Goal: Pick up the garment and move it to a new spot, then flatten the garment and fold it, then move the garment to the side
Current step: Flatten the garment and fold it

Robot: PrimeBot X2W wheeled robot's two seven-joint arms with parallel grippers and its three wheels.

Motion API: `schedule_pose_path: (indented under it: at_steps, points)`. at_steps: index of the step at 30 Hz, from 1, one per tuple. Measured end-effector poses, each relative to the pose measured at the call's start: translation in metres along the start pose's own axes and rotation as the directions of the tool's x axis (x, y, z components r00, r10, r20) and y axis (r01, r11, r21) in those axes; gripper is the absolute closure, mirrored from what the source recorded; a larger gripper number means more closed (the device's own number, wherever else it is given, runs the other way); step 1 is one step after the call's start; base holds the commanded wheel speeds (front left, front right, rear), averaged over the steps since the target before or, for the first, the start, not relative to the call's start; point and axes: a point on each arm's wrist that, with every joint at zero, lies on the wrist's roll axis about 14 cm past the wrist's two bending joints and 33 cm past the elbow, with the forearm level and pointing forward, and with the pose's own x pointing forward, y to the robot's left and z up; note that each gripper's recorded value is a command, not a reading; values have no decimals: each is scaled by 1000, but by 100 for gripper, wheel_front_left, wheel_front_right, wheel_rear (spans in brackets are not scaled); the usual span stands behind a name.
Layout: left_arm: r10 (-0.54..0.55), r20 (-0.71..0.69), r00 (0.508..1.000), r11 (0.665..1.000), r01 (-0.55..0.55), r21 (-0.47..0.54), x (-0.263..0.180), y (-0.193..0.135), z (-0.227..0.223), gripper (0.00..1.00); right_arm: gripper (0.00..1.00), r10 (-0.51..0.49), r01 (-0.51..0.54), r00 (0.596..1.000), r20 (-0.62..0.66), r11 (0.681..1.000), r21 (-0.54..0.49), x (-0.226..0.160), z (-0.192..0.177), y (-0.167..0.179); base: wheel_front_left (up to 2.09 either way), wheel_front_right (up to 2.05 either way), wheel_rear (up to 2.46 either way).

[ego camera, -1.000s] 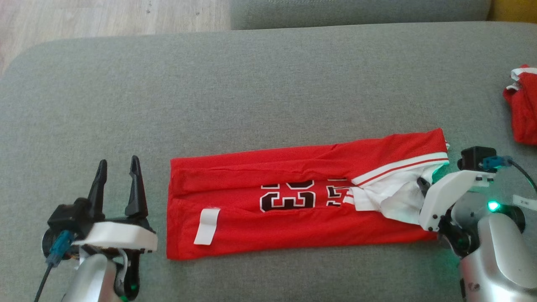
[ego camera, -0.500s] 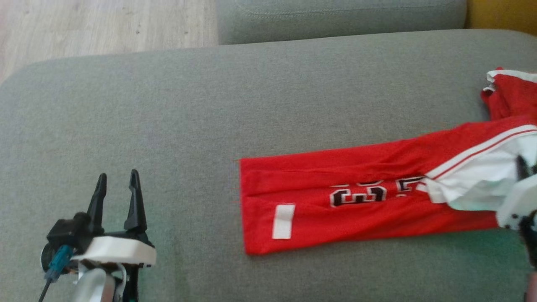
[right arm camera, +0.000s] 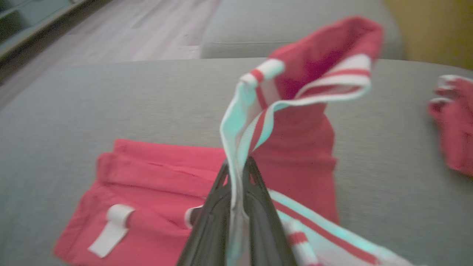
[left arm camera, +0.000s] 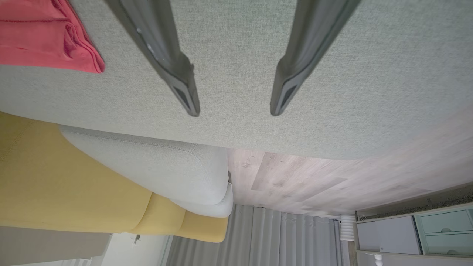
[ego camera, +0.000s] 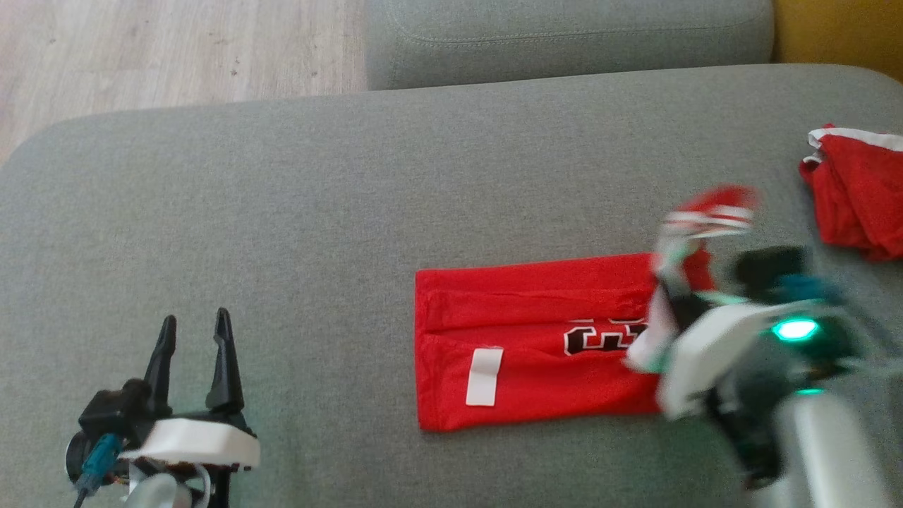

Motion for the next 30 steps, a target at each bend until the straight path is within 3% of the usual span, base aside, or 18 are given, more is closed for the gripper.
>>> schedule_pose_path:
  at_steps: [4, 8, 13, 18, 19, 20, 25, 28, 30]
  points:
    - [3, 1, 1000, 1000, -3, 1, 0, 1, 1, 0, 100, 231, -231, 972, -33, 973, 4, 8, -18, 73, 0, 0, 0]
    - [10, -1, 1000, 1000, -10, 1, -2, 2, 1, 0, 100, 368, -368, 928, -65, 930, 9, 17, -29, 118, 0, 0, 0]
    - [23, -18, 1000, 1000, -23, -3, -5, 6, -4, 0, 100, 449, -450, 891, -59, 893, -1, 36, -23, 144, 0, 0, 0]
    - [37, -20, 999, 999, -37, -3, -5, 11, -4, 0, 100, 491, -493, 859, -143, 870, 29, 48, -43, 158, 0, 0, 0]
    - [39, -18, 999, 999, -39, -3, -4, 12, -4, 0, 83, 498, -498, 853, -158, 866, 37, 50, -48, 160, 0, 0, 0]
    - [41, -16, 999, 999, -41, -2, -3, 13, -3, 0, 0, 505, -505, 847, -168, 862, 46, 51, -51, 162, 0, 0, 0]
    - [43, -17, 999, 999, -43, -1, -1, 13, -3, 0, 0, 549, -532, 828, -110, 833, 155, 49, -43, 170, 0, 0, 0]
    - [41, -20, 999, 999, -41, -1, -1, 13, -4, 0, 0, 576, -563, 817, 23, 788, 250, 43, -13, 174, 0, 0, 0]
    - [37, -15, 999, 999, -37, -1, -2, 11, -2, 0, 0, 553, -568, 822, 136, 775, 276, 40, 16, 165, 0, 0, 0]
